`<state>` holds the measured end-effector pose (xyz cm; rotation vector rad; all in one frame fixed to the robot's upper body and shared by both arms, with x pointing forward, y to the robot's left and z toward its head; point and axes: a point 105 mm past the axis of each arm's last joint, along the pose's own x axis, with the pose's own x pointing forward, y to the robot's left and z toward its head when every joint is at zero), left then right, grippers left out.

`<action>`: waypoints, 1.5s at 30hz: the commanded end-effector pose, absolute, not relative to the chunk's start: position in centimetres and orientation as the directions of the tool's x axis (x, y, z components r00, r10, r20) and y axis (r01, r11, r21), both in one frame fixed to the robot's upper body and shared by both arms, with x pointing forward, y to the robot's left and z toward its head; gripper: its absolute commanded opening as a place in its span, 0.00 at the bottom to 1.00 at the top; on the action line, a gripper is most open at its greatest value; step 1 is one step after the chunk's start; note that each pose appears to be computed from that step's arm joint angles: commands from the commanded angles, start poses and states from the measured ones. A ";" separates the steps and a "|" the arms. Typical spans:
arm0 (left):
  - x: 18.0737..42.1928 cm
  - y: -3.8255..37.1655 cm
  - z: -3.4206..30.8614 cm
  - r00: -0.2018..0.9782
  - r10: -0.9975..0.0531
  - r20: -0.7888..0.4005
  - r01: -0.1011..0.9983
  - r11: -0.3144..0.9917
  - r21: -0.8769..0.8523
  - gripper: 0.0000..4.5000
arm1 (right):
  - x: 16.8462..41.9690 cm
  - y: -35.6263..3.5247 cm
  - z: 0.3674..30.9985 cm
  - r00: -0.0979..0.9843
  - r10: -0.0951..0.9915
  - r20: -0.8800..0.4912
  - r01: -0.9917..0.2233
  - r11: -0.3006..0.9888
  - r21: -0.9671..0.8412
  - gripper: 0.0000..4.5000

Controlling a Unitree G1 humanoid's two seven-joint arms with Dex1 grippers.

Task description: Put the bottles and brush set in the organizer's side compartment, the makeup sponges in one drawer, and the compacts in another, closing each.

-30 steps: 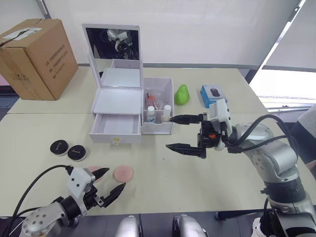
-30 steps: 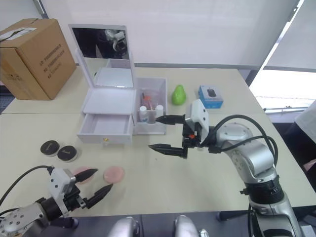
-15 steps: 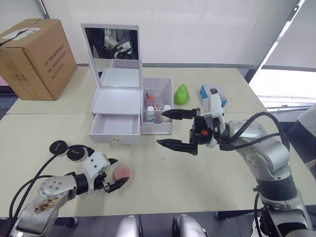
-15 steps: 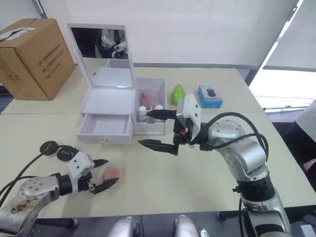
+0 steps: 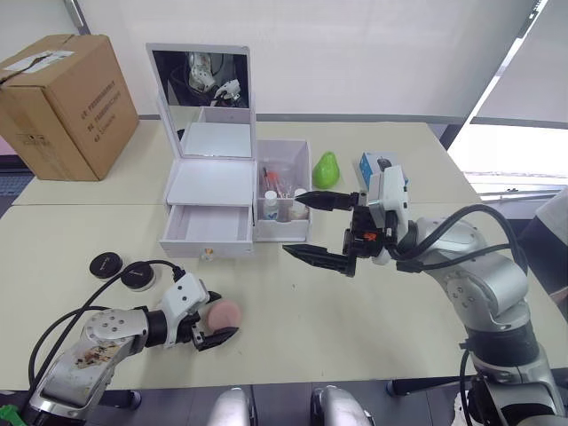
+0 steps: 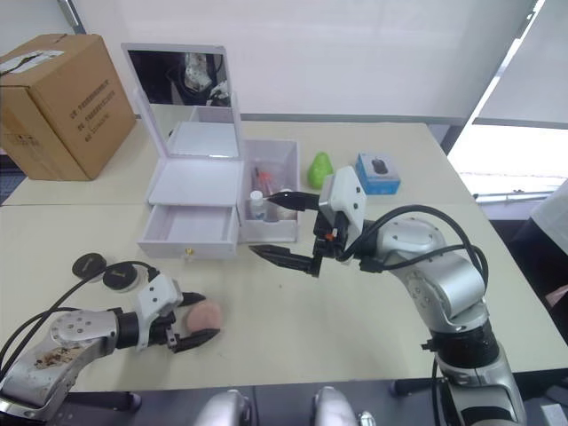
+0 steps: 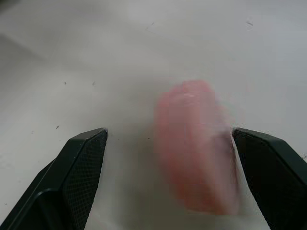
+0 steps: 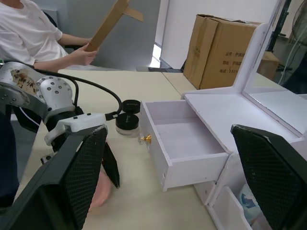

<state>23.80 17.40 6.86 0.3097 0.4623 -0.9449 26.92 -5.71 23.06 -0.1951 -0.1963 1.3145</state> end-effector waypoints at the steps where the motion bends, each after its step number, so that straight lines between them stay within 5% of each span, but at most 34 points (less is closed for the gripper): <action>1: 24.2 16.9 8.8 0.521 -0.733 -0.437 0.829 0.556 0.055 0.99 | 26.6 -6.0 23.9 0.247 0.968 0.050 -0.925 0.251 -0.285 1.00; 20: 23.5 18.5 6.6 0.500 -0.660 -0.561 0.832 0.545 0.102 0.99 | 27.1 -6.0 24.5 0.263 0.962 0.069 -0.917 0.272 -0.293 1.00; 26: 23.5 18.5 6.5 0.503 -0.660 -0.559 0.833 0.541 0.111 0.68 | 27.1 -6.0 24.4 0.267 0.961 0.069 -0.916 0.275 -0.292 1.00; 30: 23.5 18.6 7.0 0.509 -0.663 -0.548 0.831 0.544 0.114 0.65 | 27.2 -6.1 24.4 0.270 0.961 0.069 -0.916 0.278 -0.291 1.00; 38: 23.1 19.6 12.8 0.512 -0.748 -0.422 0.851 0.508 0.133 0.65 | 27.5 -6.0 24.3 0.271 0.960 0.069 -0.916 0.280 -0.288 1.00; 45: 21.8 21.6 17.5 0.420 -0.774 -0.473 0.903 0.408 0.132 0.65 | 27.6 -5.7 24.1 0.251 0.966 0.069 -0.922 0.260 -0.289 1.00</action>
